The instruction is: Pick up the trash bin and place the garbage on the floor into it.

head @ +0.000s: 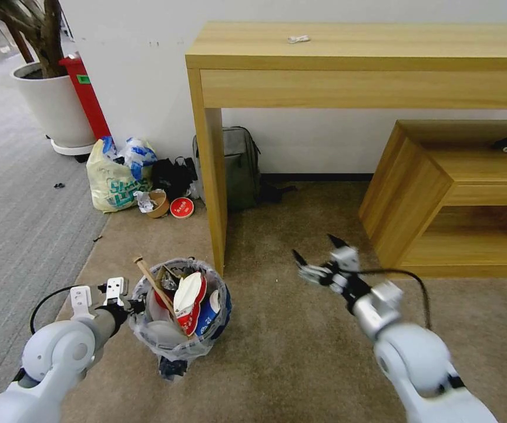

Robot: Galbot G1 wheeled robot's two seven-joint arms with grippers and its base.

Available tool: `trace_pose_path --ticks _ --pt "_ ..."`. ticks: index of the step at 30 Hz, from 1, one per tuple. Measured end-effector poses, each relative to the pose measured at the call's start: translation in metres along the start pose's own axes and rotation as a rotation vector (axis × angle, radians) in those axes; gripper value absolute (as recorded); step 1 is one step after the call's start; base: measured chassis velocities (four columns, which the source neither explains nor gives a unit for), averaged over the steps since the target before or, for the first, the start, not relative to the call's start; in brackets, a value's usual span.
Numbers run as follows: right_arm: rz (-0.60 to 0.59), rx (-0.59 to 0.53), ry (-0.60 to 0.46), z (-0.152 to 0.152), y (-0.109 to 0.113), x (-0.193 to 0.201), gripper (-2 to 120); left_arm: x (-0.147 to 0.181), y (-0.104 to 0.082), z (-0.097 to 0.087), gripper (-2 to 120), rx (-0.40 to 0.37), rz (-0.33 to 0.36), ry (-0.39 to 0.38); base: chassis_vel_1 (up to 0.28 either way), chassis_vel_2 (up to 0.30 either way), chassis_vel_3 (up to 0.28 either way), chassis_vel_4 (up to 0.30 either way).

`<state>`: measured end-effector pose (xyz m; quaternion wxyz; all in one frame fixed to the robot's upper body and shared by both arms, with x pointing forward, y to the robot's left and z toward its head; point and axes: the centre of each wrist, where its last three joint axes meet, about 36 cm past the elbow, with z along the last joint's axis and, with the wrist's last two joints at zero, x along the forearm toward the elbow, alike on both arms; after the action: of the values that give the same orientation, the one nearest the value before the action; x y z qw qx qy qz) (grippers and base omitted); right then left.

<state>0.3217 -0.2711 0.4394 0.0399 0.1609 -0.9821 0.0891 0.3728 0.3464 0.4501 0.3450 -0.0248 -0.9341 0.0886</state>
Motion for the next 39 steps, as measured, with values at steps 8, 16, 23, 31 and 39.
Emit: trace_pose_path --ticks 8,16,23,31,39 --pt "-0.012 0.043 -0.005 -0.001 -0.019 0.02 100 0.003 0.003 0.004 0 0.016 -0.027 0.001 0.0 0.0 0.0 0.0" --pt "-0.061 0.097 0.005 -0.001 -0.031 0.031 100 0.003 0.006 -0.004 0 0.036 -0.04 -0.013 0.0 0.0 0.0 0.0" --pt "-0.043 0.069 0.01 0.01 -0.028 0.028 100 -0.001 0.017 -0.014 0 0.071 -0.072 -0.022 0.0 0.0 0.0 0.0" --pt "-0.042 0.061 0.009 0.012 -0.026 0.025 100 -0.008 0.025 -0.011 0 0.127 -0.078 0.001 0.0 0.0 0.0 0.0" --pt "-0.044 0.058 0.006 0.011 -0.023 0.022 100 -0.014 0.028 -0.007 0 0.138 -0.093 0.011 0.0 0.0 0.0 0.0"
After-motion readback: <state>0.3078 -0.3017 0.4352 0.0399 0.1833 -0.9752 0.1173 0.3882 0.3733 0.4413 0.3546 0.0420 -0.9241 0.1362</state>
